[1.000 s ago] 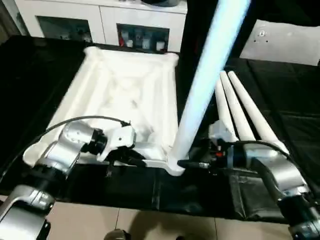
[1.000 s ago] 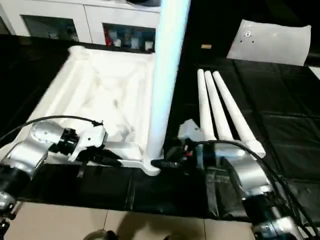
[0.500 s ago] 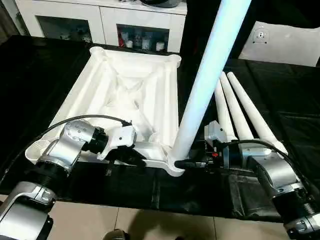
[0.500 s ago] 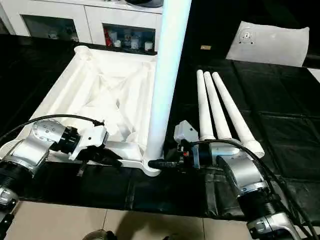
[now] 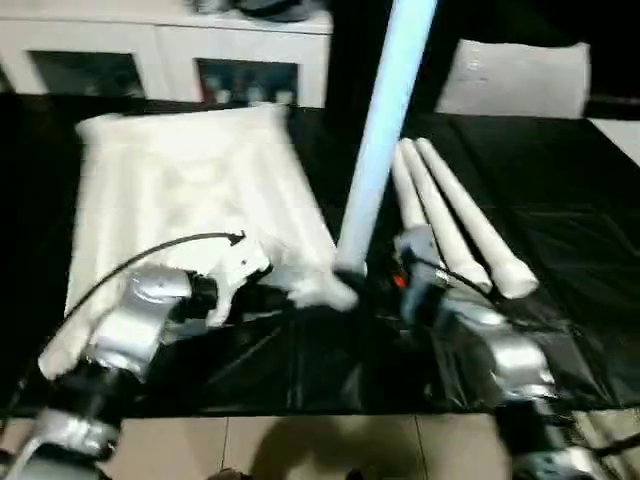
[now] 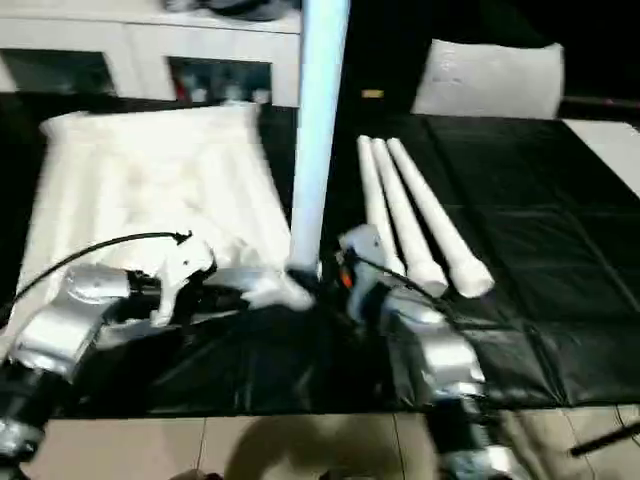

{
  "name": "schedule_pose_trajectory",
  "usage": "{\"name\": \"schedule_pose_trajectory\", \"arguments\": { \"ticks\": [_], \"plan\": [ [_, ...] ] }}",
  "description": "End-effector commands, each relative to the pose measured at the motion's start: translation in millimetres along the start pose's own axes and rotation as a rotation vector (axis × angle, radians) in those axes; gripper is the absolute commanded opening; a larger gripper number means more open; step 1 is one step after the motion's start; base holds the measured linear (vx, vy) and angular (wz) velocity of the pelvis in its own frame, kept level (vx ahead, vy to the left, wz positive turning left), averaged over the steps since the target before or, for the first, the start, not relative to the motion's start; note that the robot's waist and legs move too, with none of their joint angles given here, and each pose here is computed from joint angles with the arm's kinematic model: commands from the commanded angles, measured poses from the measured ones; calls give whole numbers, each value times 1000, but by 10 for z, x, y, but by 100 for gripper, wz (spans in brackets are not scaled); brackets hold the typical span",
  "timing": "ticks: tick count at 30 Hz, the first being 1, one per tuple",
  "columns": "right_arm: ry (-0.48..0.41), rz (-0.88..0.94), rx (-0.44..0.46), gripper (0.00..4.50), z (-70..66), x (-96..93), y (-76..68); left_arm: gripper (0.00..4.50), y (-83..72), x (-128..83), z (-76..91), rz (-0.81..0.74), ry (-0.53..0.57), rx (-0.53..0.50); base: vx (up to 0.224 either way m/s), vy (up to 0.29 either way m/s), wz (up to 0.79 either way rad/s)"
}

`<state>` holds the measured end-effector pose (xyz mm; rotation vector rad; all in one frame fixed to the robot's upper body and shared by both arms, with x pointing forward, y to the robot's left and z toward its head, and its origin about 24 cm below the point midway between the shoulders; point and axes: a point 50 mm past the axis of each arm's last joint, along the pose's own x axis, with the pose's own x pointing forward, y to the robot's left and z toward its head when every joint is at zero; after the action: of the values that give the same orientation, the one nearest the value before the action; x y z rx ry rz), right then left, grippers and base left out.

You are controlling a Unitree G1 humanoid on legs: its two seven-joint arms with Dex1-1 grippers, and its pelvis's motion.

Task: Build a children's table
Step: Rotate leg to tighten

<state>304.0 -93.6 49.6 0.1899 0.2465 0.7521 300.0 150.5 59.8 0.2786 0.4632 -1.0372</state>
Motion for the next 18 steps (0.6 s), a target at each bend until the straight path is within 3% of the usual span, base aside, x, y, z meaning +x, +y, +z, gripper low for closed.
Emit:
{"name": "schedule_pose_trajectory", "arguments": {
  "ticks": [1, 7, 8, 9, 11, 18],
  "plan": [
    [102, 64, 114, 241, -220, 292, 376, 0, -167, 220, 379, 31, -201, -17, 0, 0, 0],
    [89, -7, 137, 241, -175, 478, 499, 0, -256, 363, 561, 118, -233, -32, 18, -2, 0],
    [89, -7, 137, 276, -175, 478, 499, 0, -256, 363, 561, 118, -233, -32, 53, -7, 0],
    [83, 0, 116, 276, -174, 465, 498, 0, -253, 365, 558, 119, -225, -17, 0, 0, 0],
    [68, -16, 114, 311, -170, 403, 438, 0, -229, 344, 504, 121, -189, 12, 0, 0, 0],
    [5, -44, 69, 357, -82, 173, 199, 0, -130, 240, 349, 125, -116, 46, 0, 0, 0]
  ]
}}
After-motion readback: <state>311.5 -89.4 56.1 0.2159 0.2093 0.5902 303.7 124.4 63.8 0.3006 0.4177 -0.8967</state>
